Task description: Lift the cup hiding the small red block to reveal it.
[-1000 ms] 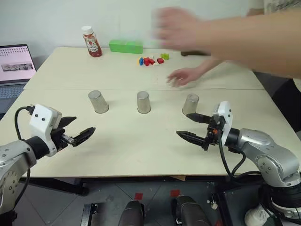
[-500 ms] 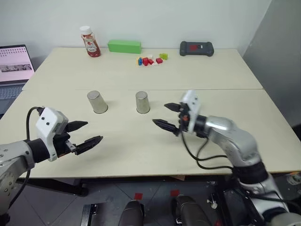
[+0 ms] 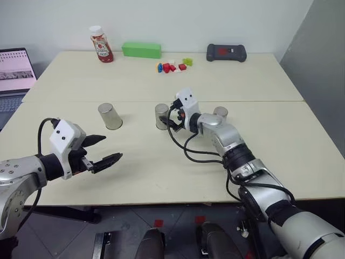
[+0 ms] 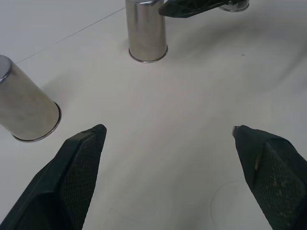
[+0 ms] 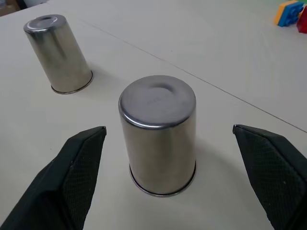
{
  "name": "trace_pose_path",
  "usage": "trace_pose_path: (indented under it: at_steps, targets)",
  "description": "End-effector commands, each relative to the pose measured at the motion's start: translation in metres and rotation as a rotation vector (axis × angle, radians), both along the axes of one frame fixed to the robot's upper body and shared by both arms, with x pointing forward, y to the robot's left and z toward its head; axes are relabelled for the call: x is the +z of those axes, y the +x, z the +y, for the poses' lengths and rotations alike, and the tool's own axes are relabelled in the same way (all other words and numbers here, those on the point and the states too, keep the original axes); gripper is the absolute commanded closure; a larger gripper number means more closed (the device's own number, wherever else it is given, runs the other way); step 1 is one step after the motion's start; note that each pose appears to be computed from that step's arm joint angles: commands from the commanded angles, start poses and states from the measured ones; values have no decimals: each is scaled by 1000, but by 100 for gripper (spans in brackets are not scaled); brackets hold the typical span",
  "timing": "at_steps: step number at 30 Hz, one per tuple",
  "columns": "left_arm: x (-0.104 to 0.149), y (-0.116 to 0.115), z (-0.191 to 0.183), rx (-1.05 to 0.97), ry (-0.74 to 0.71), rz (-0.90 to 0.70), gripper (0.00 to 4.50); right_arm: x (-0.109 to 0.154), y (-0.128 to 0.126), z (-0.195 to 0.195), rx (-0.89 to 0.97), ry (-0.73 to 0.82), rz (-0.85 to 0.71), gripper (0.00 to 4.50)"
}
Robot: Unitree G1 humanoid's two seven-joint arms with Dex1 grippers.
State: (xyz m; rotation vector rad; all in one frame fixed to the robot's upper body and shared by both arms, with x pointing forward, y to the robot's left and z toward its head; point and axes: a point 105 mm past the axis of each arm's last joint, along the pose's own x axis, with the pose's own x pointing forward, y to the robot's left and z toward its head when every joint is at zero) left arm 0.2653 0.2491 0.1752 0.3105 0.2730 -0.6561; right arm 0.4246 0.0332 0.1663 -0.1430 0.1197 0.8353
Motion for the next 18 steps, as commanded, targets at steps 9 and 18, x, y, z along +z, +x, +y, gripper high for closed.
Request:
trace_pose_path:
  at_steps: [9, 18]
  targets:
    - [8, 0, 0, -5, 37, -39, 4, 11, 3, 30, 44, 45, 8, 0]
    - [9, 4, -7, -13, 36, -55, 0, 13, -1, 48, 37, 48, -8, 72]
